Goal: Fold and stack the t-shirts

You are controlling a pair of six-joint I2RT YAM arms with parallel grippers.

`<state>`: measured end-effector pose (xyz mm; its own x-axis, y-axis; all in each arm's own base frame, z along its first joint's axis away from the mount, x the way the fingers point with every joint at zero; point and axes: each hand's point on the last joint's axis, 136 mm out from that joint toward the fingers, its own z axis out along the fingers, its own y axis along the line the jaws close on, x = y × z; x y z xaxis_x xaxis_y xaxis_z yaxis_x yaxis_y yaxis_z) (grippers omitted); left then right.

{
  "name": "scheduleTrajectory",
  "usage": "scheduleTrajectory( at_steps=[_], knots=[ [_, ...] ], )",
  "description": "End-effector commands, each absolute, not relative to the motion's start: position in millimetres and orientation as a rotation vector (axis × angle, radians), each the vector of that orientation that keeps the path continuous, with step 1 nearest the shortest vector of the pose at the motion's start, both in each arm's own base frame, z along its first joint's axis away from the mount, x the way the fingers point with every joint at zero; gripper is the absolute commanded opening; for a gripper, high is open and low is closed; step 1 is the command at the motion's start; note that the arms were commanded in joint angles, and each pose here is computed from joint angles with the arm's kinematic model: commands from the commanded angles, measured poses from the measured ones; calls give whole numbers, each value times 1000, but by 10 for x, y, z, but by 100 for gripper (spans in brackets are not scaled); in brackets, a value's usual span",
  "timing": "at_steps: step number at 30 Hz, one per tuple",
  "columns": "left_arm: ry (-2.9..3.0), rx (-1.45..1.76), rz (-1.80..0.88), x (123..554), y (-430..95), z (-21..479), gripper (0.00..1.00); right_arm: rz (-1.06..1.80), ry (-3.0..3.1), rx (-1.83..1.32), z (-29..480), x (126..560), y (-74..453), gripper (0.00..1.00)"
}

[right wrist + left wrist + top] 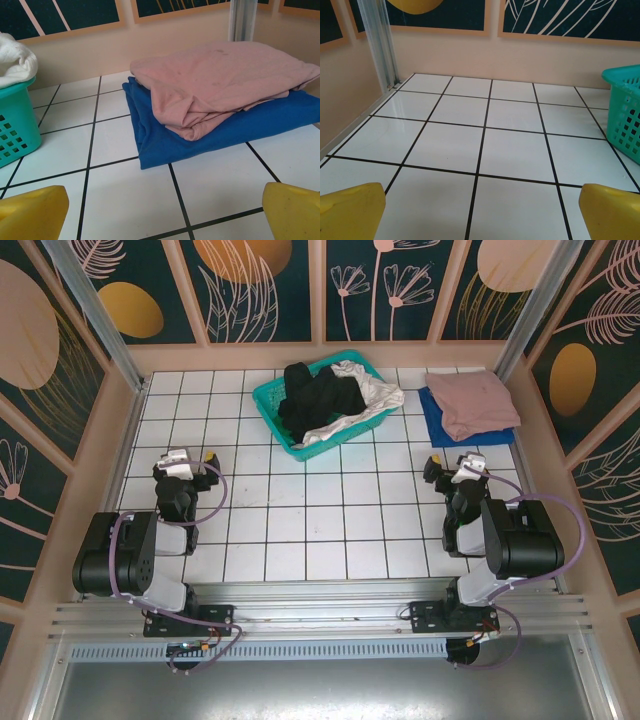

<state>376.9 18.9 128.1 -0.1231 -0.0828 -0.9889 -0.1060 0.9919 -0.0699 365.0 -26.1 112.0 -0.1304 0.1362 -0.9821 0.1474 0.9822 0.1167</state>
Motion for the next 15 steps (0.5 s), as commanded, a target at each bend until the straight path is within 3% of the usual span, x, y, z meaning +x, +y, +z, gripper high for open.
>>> scheduleTrajectory(
  at_steps=[1, 10, 12, 15],
  knots=[
    [1668, -129, 6, 3786, 165, 1349, 99, 0, 1644, 212, 1282, 3697, -257, 99],
    [1677, -117, 2, 3833, 148, 1411, 99, 29, 1658, 115, 1372, 3761, -96, 99],
    [1793, -115, -35, 3983, 94, 1511, 99, -110, 1692, 125, 1604, 3860, -28, 99],
    [1785, -330, -167, 4113, 138, 2189, 99, -139, 1601, 2, 2233, 3886, 316, 99]
  ],
)
